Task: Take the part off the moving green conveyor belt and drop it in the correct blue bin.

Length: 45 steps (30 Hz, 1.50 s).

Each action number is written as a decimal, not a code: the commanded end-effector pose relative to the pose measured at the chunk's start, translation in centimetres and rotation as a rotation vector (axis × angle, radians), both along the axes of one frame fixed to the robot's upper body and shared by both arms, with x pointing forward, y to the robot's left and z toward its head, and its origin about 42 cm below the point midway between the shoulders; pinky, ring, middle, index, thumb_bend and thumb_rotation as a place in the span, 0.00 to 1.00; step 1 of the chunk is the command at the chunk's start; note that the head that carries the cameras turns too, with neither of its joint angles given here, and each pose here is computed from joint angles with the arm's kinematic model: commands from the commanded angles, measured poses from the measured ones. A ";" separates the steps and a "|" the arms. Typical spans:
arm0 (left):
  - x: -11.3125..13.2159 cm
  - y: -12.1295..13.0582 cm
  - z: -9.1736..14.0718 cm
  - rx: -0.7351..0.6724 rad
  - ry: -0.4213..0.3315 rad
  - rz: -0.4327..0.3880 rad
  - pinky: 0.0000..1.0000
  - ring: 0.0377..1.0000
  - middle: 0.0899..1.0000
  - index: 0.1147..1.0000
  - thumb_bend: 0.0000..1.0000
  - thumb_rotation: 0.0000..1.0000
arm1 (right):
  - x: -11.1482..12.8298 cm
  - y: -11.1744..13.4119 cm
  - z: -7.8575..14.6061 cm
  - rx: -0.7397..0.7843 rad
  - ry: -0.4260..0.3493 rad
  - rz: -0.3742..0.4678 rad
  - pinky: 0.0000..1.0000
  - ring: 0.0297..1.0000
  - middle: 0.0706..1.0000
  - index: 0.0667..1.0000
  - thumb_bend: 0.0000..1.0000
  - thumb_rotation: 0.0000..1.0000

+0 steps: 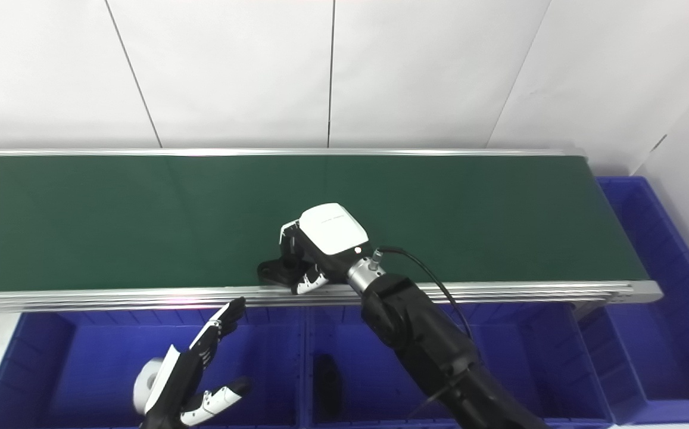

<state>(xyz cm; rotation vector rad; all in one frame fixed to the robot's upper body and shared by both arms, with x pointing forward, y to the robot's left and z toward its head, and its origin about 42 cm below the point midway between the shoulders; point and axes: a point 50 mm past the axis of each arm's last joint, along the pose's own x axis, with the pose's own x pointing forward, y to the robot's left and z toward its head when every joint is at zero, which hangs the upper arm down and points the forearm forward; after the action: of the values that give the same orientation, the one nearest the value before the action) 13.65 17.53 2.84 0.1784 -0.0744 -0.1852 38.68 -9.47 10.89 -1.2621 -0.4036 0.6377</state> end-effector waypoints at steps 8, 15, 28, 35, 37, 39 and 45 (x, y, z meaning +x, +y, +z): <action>0.3 0.0 0.3 0.005 -0.048 0.009 0.91 0.92 0.91 0.89 0.65 0.72 | 0.9 -1.3 4.8 0.135 -0.102 -0.064 0.20 0.25 0.44 0.45 0.52 0.00; 0.3 0.0 0.2 0.009 -0.051 0.010 0.91 0.92 0.91 0.89 0.66 0.72 | -0.5 -3.2 5.6 0.176 -0.133 -0.090 0.20 0.25 0.43 0.45 0.52 0.00; 0.2 -0.5 0.5 -0.008 -0.054 0.012 0.90 0.92 0.91 0.89 0.67 0.73 | -5.2 -7.3 3.8 0.248 -0.074 -0.150 0.25 0.31 0.44 0.46 0.52 0.00; 0.3 -0.9 0.5 -0.021 -0.055 0.024 0.89 0.90 0.90 0.88 0.67 0.70 | -8.8 -9.8 -0.4 0.255 -0.006 -0.219 0.24 0.30 0.44 0.45 0.52 0.00; 0.3 -1.0 0.5 -0.013 -0.060 0.027 0.88 0.90 0.90 0.88 0.66 0.70 | -9.5 -10.7 -1.6 0.252 0.016 -0.256 0.26 0.32 0.44 0.45 0.52 0.00; 0.3 -1.1 0.5 -0.007 -0.063 0.026 0.89 0.90 0.90 0.88 0.66 0.70 | -10.2 -11.7 -2.9 0.231 0.028 -0.293 0.25 0.32 0.44 0.45 0.52 0.00; 0.3 -1.5 0.7 -0.012 -0.073 0.019 0.89 0.91 0.91 0.90 0.66 0.70 | -11.1 -14.7 -5.8 0.193 0.058 -0.361 0.24 0.32 0.41 0.48 0.52 0.00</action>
<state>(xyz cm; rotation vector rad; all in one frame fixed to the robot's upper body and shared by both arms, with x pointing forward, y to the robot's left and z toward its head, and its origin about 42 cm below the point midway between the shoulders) 13.54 16.35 2.54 0.2022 -0.0858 -0.1672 26.98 -24.05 3.90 -1.1136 -0.0859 0.3459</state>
